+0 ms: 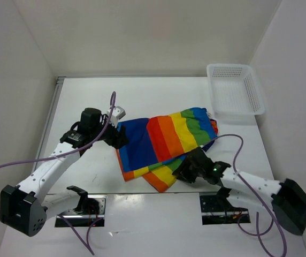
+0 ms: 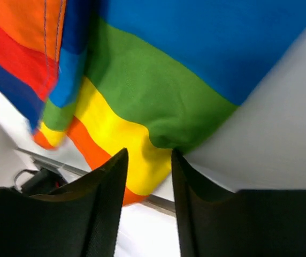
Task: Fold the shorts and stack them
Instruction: Fold the shorts
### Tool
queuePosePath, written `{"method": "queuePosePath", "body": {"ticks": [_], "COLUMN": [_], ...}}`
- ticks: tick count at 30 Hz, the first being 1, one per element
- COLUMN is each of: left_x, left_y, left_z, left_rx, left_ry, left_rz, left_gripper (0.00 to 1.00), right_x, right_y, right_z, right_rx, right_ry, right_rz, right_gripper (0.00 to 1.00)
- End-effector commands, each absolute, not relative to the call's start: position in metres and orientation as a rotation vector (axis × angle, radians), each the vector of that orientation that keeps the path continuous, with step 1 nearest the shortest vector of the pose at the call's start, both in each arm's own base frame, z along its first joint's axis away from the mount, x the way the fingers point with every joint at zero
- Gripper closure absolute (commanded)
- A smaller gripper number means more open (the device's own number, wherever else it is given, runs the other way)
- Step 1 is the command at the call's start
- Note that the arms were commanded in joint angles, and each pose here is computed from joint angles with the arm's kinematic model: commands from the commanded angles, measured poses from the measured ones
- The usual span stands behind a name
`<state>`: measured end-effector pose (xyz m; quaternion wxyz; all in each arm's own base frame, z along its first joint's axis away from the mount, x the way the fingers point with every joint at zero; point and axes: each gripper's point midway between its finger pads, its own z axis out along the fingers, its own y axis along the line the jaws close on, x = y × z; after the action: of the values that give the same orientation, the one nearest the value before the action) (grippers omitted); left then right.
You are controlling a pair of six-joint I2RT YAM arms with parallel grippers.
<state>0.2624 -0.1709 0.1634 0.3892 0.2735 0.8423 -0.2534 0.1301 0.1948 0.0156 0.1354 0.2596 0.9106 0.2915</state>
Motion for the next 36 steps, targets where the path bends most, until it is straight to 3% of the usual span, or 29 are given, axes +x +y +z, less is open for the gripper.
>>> {"method": "queuePosePath", "body": {"ticks": [1, 3, 4, 7, 10, 12, 13, 16, 18, 20, 23, 24, 25, 27, 28, 29, 30, 32, 34, 36], "left_x": [0.272, 0.274, 0.276, 0.280, 0.282, 0.281, 0.279, 0.282, 0.285, 0.286, 0.286, 0.283, 0.280, 0.277, 0.271, 0.273, 0.272, 0.274, 0.275, 0.276], "left_y": [-0.169, -0.162, -0.162, -0.149, -0.132, -0.122, -0.124, -0.114, -0.107, -0.093, -0.082, -0.080, -0.080, -0.071, -0.070, -0.072, -0.072, -0.074, -0.074, -0.072], "left_z": [0.174, 0.176, 0.183, 0.191, 0.212, 0.212, 0.212, 0.191, 0.177, 0.159, 0.142, 0.135, 0.130, 0.122, 0.109, 0.105, 0.098, 0.084, 0.073, 0.061], "left_rx": [0.682, 0.656, 0.655, 0.607, 0.550, 0.515, 0.521, 0.483, 0.458, 0.407, 0.368, 0.363, 0.362, 0.329, 0.328, 0.333, 0.332, 0.337, 0.335, 0.320], "left_ry": [2.111, 2.126, 2.117, 2.136, 2.107, 2.112, 2.101, 2.138, 2.174, 2.231, 2.278, 2.295, 2.314, 2.328, 2.353, 2.340, 2.349, 2.369, 2.402, 2.456], "left_rz": [-0.621, -0.609, -0.607, -0.584, -0.541, -0.523, -0.533, -0.509, -0.464, -0.403, -0.369, -0.360, -0.363, -0.335, -0.339, -0.348, -0.349, -0.369, -0.373, -0.377], "left_gripper": [0.26, 0.26, 0.26, 0.26, 0.26, 0.26, 0.26, 0.26, 0.26, 0.35, 0.50, 0.61, 0.65, 0.67, 0.60, 0.46, 0.33, 0.11, 0.09, 0.09], "right_x": [0.146, 0.155, 0.146, 0.162, 0.180, 0.193, 0.197, 0.200, 0.195, 0.195, 0.191, 0.187, 0.185, 0.181, 0.178, 0.175, 0.174, 0.172, 0.176, 0.179], "right_y": [0.233, 0.270, 0.289, 0.336, 0.356, 0.356, 0.357, 0.358, 0.355, 0.338, 0.294, 0.284, 0.265, 0.246, 0.240, 0.233, 0.231, 0.228, 0.226, 0.219], "right_z": [0.021, 0.014, 0.010, 0.003, 0.027, 0.045, 0.050, 0.081, 0.097, 0.125, 0.151, 0.155, 0.168, 0.173, 0.168, 0.167, 0.163, 0.156, 0.150, 0.148], "right_rx": [0.621, 0.513, 0.430, 0.356, 0.385, 0.312, 0.283, 0.163, 0.140, 0.162, 0.293, 0.317, 0.366, 0.407, 0.407, 0.419, 0.417, 0.422, 0.427, 0.407], "right_ry": [2.627, 2.687, 2.722, 2.713, 2.599, 2.541, 2.525, 2.463, 2.441, 2.384, 2.307, 2.301, 2.257, 2.232, 2.232, 2.237, 2.243, 2.257, 2.254, 2.248], "right_rz": [0.807, 0.705, 0.664, 0.617, 0.749, 0.702, 0.687, 0.697, 0.697, 0.671, 0.658, 0.676, 0.719, 0.731, 0.732, 0.728, 0.719, 0.701, 0.653, 0.590], "right_gripper": [0.63, 0.72, 0.81, 0.84, 0.84, 0.75, 0.58, 0.24, 0.22, 0.22, 0.44, 0.58, 0.66, 0.78, 0.78, 0.74, 0.53, 0.28, 0.10, 0.04]}}
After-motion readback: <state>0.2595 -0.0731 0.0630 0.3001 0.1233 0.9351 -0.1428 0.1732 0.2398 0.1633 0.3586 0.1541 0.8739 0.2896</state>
